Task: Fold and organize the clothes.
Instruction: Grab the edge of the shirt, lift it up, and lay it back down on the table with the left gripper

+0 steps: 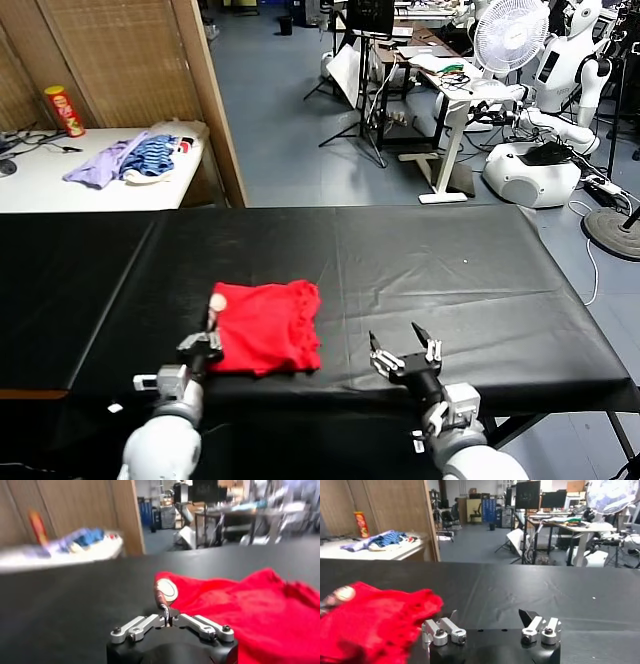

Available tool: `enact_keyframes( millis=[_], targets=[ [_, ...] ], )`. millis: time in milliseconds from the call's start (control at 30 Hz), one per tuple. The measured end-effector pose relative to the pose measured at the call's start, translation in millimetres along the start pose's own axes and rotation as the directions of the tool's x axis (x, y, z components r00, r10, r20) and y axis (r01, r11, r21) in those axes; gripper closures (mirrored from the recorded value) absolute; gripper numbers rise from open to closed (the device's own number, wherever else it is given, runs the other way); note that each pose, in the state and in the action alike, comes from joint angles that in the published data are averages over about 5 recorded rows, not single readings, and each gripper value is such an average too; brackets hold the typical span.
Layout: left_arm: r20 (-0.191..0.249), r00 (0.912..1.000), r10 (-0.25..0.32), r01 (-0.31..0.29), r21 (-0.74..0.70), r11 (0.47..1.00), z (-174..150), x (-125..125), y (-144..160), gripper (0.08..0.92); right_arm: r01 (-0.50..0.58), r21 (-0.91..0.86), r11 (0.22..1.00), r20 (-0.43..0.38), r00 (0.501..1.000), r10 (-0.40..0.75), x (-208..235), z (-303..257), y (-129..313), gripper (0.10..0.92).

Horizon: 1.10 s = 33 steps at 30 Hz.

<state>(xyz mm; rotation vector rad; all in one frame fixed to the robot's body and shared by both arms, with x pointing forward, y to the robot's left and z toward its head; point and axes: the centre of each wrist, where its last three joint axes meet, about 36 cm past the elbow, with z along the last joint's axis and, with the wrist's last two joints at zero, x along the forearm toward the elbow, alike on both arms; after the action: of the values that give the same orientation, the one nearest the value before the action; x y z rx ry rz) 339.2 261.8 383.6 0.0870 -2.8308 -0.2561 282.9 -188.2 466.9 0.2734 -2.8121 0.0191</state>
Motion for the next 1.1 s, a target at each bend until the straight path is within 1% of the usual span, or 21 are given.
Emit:
enact_keyframes(
  millis=[100, 200, 300, 400, 467, 533, 600, 667, 700, 767, 833, 867, 933, 1033, 1100],
  targets=[
    [0.021, 0.9987, -0.047, 0.05, -0.157, 0.986, -2.4, 0.4, 23.5, 0.849, -0.003, 0.001, 1.0, -0.005, 1.0, 0.003, -3.6, 1.9, -0.9, 0.224],
    [0.049, 0.995, -0.087, 0.098, -0.304, 0.948, -6.3, 1.3, 52.1, 0.849, -0.004, 0.003, 1.0, -0.009, 1.0, 0.004, -7.5, 3.6, -1.4, 0.224],
    [0.087, 0.9879, -0.128, 0.154, -0.444, 0.883, -15.4, 2.8, 83.1, 0.849, 0.0, 0.004, 1.0, -0.01, 1.0, 0.0, -11.0, 3.9, -1.1, 0.224],
    [0.139, 0.9759, -0.168, 0.217, -0.557, 0.801, -32.3, 7.3, 110.0, 0.849, 0.003, 0.003, 1.0, -0.011, 1.0, -0.003, -14.3, 4.7, -0.8, 0.224],
    [0.169, 0.9701, -0.174, 0.241, -0.591, 0.77, -44.7, 12.6, 117.6, 0.849, 0.005, 0.002, 1.0, -0.017, 1.0, -0.004, -16.1, 6.6, -0.4, 0.224],
    [0.192, 0.9695, -0.153, 0.238, -0.583, 0.777, -55.4, 19.1, 114.5, 0.849, 0.006, 0.001, 1.0, -0.024, 1.0, -0.006, -17.1, 8.9, 0.4, 0.224],
    [0.205, 0.9729, -0.107, 0.204, -0.54, 0.817, -62.6, 24.5, 102.6, 0.849, 0.006, 0.0, 1.0, -0.031, 1.0, -0.006, -17.1, 11.1, 1.3, 0.224],
    [0.199, 0.9786, -0.051, 0.141, -0.471, 0.871, -63.8, 27.5, 84.3, 0.849, 0.004, 0.002, 1.0, -0.035, 0.999, -0.004, -16.4, 12.6, 1.8, 0.224],
    [0.188, 0.9819, -0.022, 0.103, -0.429, 0.897, -62.0, 28.1, 73.3, 0.849, 0.003, 0.003, 1.0, -0.037, 0.999, -0.003, -15.7, 13.3, 1.8, 0.224],
    [0.152, 0.9878, 0.034, 0.02, -0.336, 0.942, -55.5, 28.3, 48.1, 0.849, 0.0, 0.005, 1.0, -0.04, 0.999, 0.001, -14.3, 14.3, 0.8, 0.224],
    [0.116, 0.9889, 0.092, -0.063, -0.233, 0.97, -48.9, 28.2, 21.0, 0.849, -0.001, 0.007, 1.0, -0.043, 0.999, 0.001, -13.2, 15.4, -1.3, 0.224],
    [0.101, 0.9874, 0.122, -0.102, -0.184, 0.978, -46.0, 28.1, 7.5, 0.849, 0.0, 0.008, 1.0, -0.044, 0.999, 0.0, -13.0, 16.1, -2.5, 0.224],
    [0.088, 0.9807, 0.175, -0.166, -0.103, 0.981, -41.6, 27.3, -18.1, 0.849, 0.008, 0.009, 1.0, -0.046, 0.999, -0.007, -13.5, 17.3, -4.5, 0.224],
    [0.097, 0.9674, 0.234, -0.232, -0.027, 0.972, -37.2, 25.1, -51.3, 0.848, 0.043, 0.007, 0.999, -0.048, 0.998, -0.042, -15.9, 19.0, -5.8, 0.224],
    [0.11, 0.9557, 0.273, -0.275, 0.008, 0.961, -34.5, 24.5, -69.4, 0.806, 0.083, 0.003, 0.997, -0.053, 0.995, -0.083, -18.6, 20.2, -6.0, 0.224]
  ],
)
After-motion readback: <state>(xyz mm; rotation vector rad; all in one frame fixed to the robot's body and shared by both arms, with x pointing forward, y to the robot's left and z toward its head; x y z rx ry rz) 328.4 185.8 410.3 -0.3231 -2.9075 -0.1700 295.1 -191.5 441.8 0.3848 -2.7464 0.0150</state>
